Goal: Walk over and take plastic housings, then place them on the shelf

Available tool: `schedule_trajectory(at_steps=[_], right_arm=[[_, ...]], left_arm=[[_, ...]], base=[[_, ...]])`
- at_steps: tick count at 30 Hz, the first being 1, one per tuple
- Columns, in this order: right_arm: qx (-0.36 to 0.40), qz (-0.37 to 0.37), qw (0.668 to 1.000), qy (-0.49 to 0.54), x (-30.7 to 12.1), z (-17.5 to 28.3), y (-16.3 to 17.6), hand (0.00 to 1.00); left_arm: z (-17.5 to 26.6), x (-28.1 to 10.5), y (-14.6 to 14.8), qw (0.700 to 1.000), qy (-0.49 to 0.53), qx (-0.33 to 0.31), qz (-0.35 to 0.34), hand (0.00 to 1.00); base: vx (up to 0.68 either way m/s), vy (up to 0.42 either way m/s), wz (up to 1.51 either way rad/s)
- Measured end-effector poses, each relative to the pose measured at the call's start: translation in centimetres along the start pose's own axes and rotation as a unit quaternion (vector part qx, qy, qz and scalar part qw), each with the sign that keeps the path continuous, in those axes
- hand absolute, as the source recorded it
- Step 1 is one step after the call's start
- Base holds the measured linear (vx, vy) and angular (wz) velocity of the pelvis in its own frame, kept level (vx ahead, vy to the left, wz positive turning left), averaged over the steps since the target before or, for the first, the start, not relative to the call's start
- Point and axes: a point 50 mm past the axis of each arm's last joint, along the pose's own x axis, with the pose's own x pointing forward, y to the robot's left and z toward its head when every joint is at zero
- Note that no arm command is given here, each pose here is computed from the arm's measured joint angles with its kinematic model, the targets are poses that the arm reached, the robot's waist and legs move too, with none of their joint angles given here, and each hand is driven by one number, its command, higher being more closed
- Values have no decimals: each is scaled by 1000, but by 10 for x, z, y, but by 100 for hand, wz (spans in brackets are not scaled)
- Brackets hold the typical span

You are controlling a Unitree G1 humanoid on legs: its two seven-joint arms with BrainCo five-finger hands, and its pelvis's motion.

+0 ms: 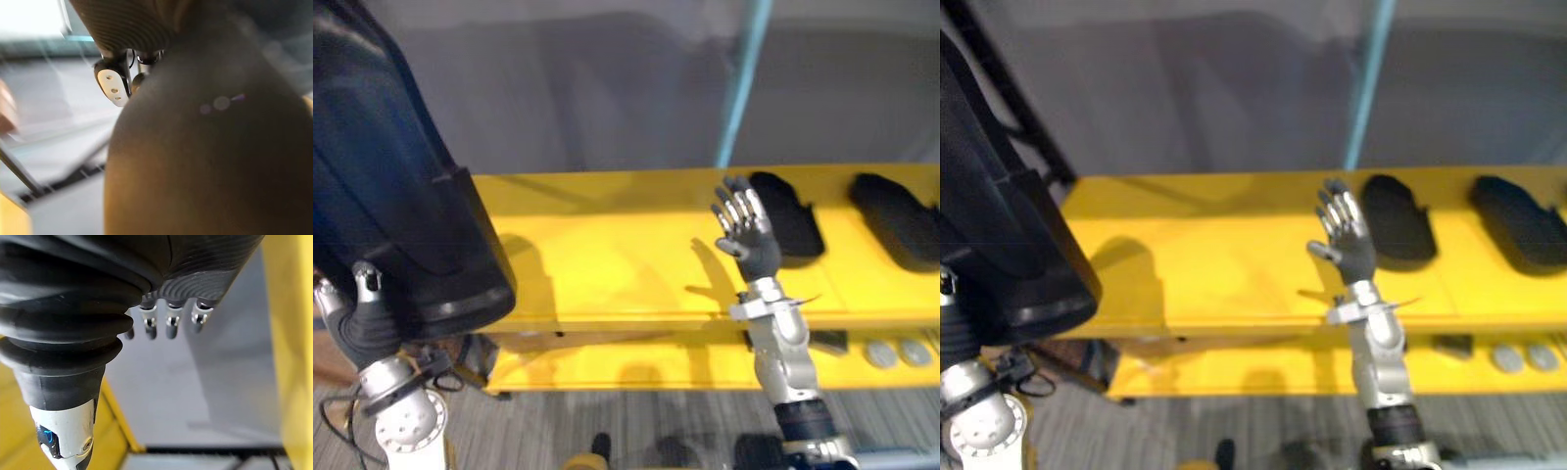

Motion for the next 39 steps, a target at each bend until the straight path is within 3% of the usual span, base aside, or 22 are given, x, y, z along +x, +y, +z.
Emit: schedule_trajectory(at_steps=[3,10,16,24,29,30,35,39], right_arm=[[-1,-1,1000,1,2,-2,1,0],[-7,-41,999,21,-8,-13,-1,0],[120,-42,992,-18,-15,-7,-6,0],[148,-50,988,-14,-23,-12,-3,0],[82,-58,994,-37,-21,4,7,0],[-4,-126,984,-123,-31,46,3,0],[-9,-133,984,-122,-33,46,0,0],[-36,-191,972,-132,-50,56,-22,0]], left_arm=[[-4,-1,4,1000,3,-16,-1,100],[1,24,-26,996,-49,-49,-64,100],[1,26,-44,994,-44,-79,-66,100],[26,14,-72,981,-78,-116,-135,100],[23,12,-75,982,-69,-106,-143,100],[26,5,-71,975,-67,-110,-180,100],[26,5,-71,975,-67,-111,-180,100],[23,5,-67,979,-57,-107,-167,100]], base=[[-2,103,12],[-78,123,12],[-120,-56,18],[76,-128,10],[25,11,-11],[0,0,0],[0,0,0],[-12,12,-11]])
